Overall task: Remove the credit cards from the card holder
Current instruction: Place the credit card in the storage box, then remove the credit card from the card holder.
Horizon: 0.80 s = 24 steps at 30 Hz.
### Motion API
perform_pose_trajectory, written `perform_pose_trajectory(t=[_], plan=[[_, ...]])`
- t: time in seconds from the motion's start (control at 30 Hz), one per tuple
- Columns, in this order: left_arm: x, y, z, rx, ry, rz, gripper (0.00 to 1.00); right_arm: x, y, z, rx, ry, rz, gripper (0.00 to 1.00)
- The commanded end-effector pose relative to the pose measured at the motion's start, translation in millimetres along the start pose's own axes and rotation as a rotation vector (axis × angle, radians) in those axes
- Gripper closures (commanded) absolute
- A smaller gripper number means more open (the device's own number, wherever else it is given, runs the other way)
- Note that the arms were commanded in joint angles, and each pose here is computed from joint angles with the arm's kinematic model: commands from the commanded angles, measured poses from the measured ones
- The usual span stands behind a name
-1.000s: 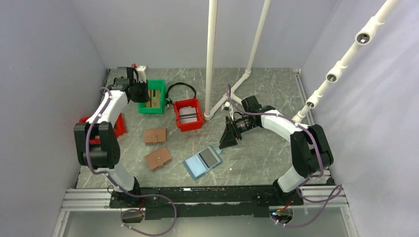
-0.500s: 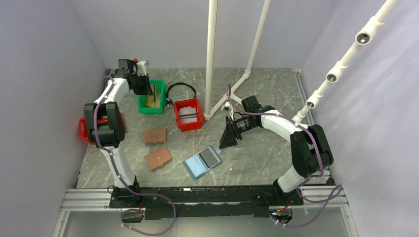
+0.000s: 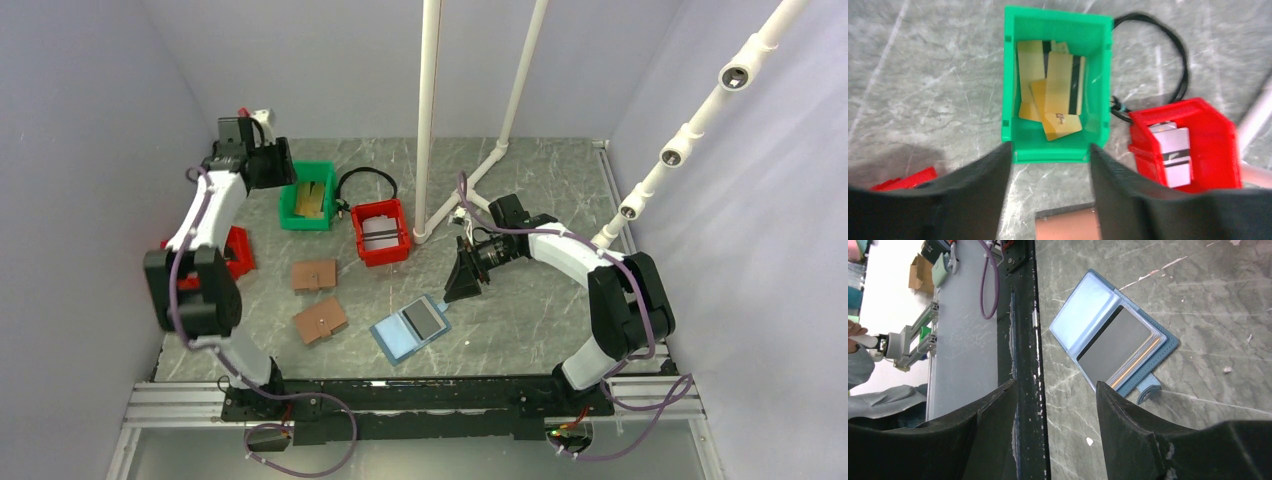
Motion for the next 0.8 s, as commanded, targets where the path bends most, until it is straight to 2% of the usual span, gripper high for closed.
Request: perform_pose_trajectory(t=[0.0,0.07,0.13,0.43,0.53,0.77], plan=[[-20.8,14.7,-66.8,-0.241,-0.08,-0.084,0.29,7.9,17.3,-6.5,-0.026,-0.023,-0.124,0.39],[-23.6,-1.3,-84.0,-0.271,-0.106,-0.154,0.1,8.1,17.2,-6.9,-0.022,-0.04,-0.138,0.38],[-32.4,-18.9,-99.8,-0.286,-0.187,-0.2,0.05,8.2,17.3,-6.9,-0.016,-0.053,-0.148,0.38],[-68.2,-122.6,-125.2,-0.023,-0.564,-0.44,0.05,8.6,17.2,-5.9,0.002,-0.08,-0.172,0.38],[-78.2,-152.2,-126.0,0.052,-0.61,-0.484,0.07,8.5,16.9,-5.4,0.006,-0.088,-0.18,0.38],[-125.7,-209.8,-132.0,0.156,-0.645,-0.458,0.12,4.2,8.3,8.1,0.044,-0.078,-0.153,0.38]])
Point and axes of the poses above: each gripper's point midway between its finger pads, its own z axis out along the fingers, its own x axis along the line the jaws close on, y = z × x, the point moved 6 cm from there along -z, back along the fingers, and after that the axes turned 6 degrees about -z, right-handed, at the moved point
